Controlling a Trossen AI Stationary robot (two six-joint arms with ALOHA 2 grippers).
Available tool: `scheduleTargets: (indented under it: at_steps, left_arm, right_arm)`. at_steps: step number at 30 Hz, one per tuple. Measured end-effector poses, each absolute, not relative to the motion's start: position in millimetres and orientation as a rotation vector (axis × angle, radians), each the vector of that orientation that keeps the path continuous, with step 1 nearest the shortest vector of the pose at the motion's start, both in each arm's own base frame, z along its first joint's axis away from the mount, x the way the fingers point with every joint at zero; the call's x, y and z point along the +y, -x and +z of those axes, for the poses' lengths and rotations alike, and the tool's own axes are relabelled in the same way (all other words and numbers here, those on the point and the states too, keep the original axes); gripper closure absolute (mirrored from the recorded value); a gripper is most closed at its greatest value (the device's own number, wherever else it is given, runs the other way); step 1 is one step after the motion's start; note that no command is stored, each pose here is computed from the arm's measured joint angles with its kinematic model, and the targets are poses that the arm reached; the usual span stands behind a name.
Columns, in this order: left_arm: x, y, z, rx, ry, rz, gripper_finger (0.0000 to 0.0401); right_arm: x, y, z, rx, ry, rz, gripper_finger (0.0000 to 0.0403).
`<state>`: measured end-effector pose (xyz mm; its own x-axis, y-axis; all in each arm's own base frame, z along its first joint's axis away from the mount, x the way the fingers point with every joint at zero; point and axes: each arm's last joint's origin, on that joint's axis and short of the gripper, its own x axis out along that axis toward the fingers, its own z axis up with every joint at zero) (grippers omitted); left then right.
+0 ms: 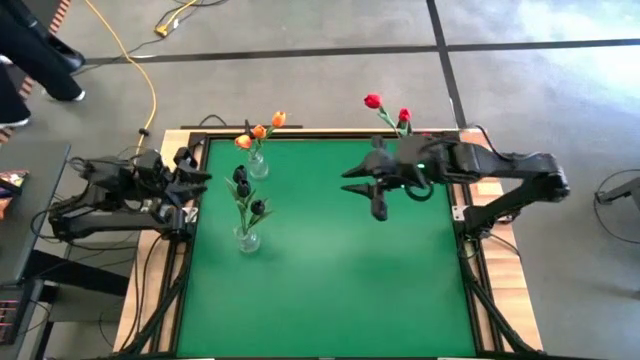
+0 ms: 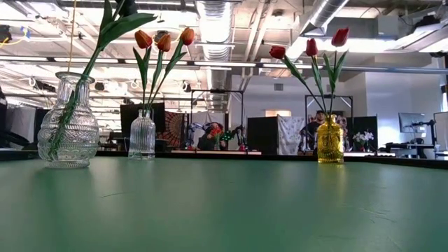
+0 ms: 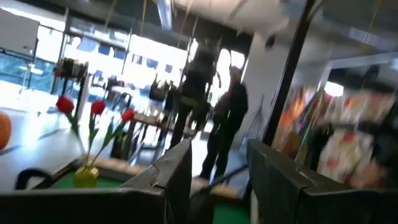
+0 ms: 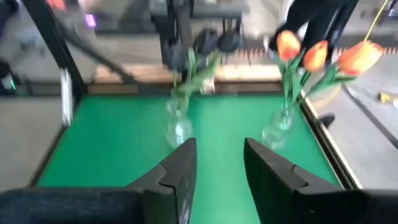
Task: Sort flowers into vase by color
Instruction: Return to Home Position
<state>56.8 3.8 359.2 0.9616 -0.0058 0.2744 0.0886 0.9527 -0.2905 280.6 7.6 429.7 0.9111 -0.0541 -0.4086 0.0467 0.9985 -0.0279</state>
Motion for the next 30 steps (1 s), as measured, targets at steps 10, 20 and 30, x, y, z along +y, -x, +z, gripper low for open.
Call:
scheduleTargets:
  at_steps: [10,20,30]
  left_arm:
    - [4.6,-64.2,336.6,-0.096,0.195,-0.019,0.0260]
    - [3.3,-47.7,321.0,-0.114,0.152,0.016,0.0297]
    - [5.5,-40.8,298.3,-0.182,0.220,0.113,0.0362]
  right_arm:
    - [4.2,-240.6,378.8,0.171,-0.079,-0.086,0.0294]
    - [-8.7,-209.5,324.7,0.137,-0.226,-0.176,0.0335]
    - [-17.2,-195.0,286.4,-0.019,-0.245,-0.201,0.0380]
